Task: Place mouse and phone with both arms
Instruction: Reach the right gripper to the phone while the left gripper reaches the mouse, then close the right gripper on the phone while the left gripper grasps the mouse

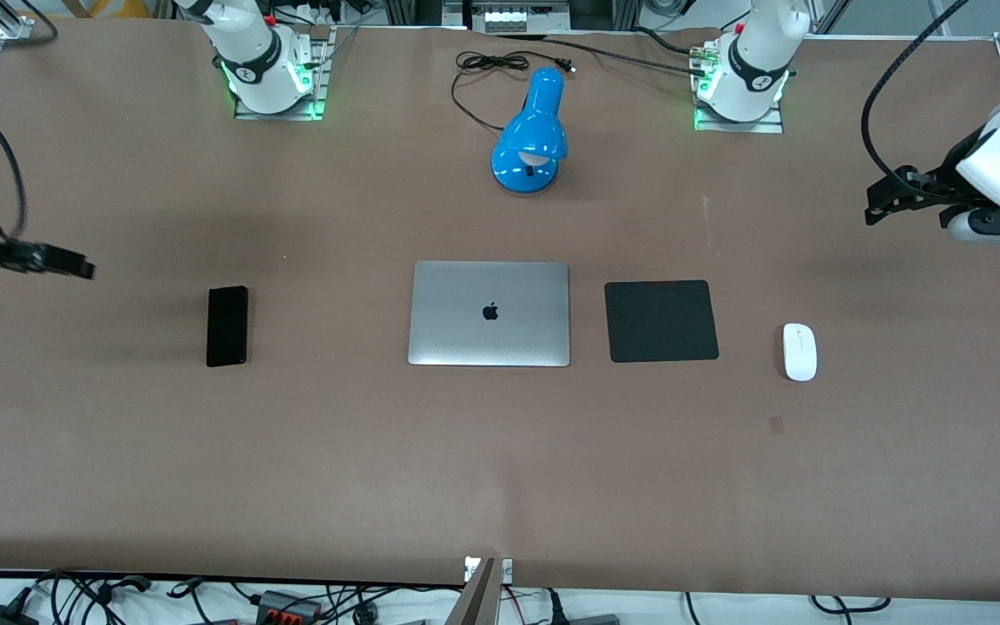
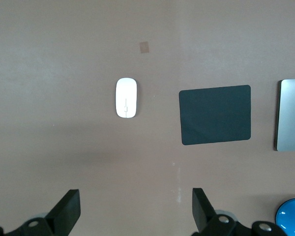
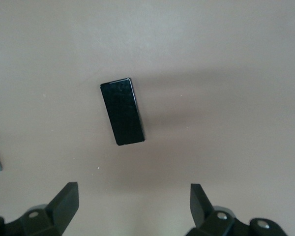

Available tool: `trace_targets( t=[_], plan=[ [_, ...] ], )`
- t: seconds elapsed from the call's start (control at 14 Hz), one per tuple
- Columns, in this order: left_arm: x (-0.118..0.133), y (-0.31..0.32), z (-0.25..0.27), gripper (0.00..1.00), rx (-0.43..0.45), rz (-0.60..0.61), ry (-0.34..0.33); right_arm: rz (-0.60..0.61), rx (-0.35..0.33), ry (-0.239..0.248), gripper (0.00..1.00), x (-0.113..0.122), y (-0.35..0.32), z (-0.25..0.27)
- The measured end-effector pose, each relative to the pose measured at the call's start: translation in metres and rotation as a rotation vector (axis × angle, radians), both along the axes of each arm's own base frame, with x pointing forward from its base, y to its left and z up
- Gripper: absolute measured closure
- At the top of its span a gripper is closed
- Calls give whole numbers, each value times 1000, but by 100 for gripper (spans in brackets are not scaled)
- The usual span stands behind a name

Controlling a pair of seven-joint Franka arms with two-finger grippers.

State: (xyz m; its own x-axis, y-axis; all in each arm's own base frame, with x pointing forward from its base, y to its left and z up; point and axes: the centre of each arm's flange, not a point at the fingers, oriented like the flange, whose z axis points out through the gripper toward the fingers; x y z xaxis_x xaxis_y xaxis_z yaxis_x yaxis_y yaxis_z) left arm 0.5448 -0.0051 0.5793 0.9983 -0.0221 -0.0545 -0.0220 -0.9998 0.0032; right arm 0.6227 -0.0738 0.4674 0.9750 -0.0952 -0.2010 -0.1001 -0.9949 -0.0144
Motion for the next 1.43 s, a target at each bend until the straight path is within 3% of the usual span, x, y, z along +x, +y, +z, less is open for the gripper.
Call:
trace_targets(
  t=[0.36, 0.71, 1.14, 1.43],
  plan=[
    [26, 6, -23, 0, 2, 11, 32, 3, 12, 58, 0, 15, 1, -58],
    [78, 17, -110, 0, 5, 27, 138, 19, 7, 84, 0, 24, 31, -124],
    [120, 54, -213, 0, 10, 18, 72, 9, 1, 61, 0, 2, 33, -210],
    [111, 61, -294, 0, 15, -4, -14, 35, -5, -3, 0, -15, 51, -244]
  ],
)
